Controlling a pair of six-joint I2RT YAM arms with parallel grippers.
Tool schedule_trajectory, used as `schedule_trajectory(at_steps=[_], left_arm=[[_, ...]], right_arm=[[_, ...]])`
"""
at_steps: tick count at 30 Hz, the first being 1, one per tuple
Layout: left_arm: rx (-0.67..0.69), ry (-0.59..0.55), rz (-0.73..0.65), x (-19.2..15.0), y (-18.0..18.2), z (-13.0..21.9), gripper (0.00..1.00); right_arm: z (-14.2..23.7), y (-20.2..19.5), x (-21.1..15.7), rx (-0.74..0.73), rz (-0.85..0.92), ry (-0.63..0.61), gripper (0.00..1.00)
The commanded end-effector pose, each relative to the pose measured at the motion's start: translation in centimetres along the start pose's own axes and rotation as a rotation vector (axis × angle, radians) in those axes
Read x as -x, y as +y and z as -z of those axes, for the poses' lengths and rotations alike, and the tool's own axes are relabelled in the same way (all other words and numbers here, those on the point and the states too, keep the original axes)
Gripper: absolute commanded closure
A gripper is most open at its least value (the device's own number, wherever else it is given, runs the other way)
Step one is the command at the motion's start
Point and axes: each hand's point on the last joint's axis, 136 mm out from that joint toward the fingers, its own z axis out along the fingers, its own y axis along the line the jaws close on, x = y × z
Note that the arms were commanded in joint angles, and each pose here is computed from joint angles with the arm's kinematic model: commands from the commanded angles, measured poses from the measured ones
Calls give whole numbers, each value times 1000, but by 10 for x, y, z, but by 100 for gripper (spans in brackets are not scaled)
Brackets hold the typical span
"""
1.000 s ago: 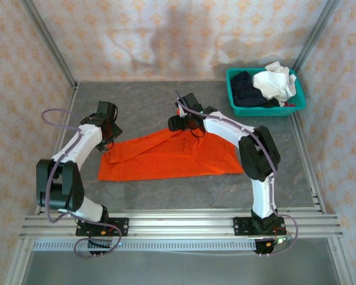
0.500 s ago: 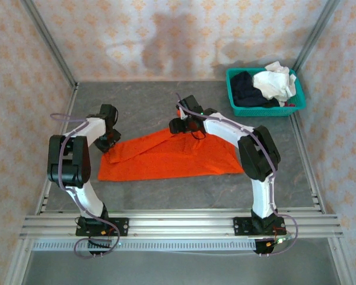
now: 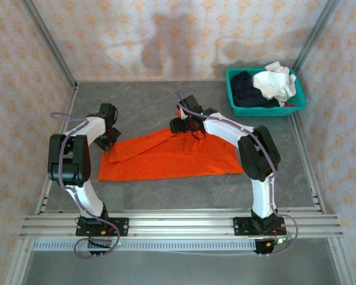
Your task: Fold and stack the t-shirts
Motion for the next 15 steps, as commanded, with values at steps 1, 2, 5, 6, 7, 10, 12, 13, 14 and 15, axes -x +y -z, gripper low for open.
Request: schedule_trajectory(at_steps=[1,2,5,6,7,10,12,13,14,15], left_arm=[[-35,-72,-15,22,-7,21,100],[-41,-79,-22,24,-10,22,100],[-62,-104,-33,35,-19,27,100],[-66,-111,-34,39,-22,28,100],[-71,-119,-36,44,-25,31,100],[-75,-147,-30,59,-33,35,100],[-80,-159,-32,68,-40,36,100],[-76,-166,-32,73,-42,36,100],[-70,-171,-32,78,-45,35,100],[-64,-174,-32,82,-46,34,100]], right_arm=[[11,-35,43,-83,-120,-114,37],[11,-43,50,-90,-147,-130,37],[9,-64,72,-128,-181,-177,38],[8,-71,77,-147,-179,-187,38],[6,-77,83,-164,-175,-194,38],[-1,-92,95,-208,-161,-190,38],[-6,-103,98,-233,-165,-180,38],[-8,-107,100,-238,-171,-181,38],[-9,-111,101,-235,-174,-183,38],[-10,-112,102,-227,-170,-182,38]])
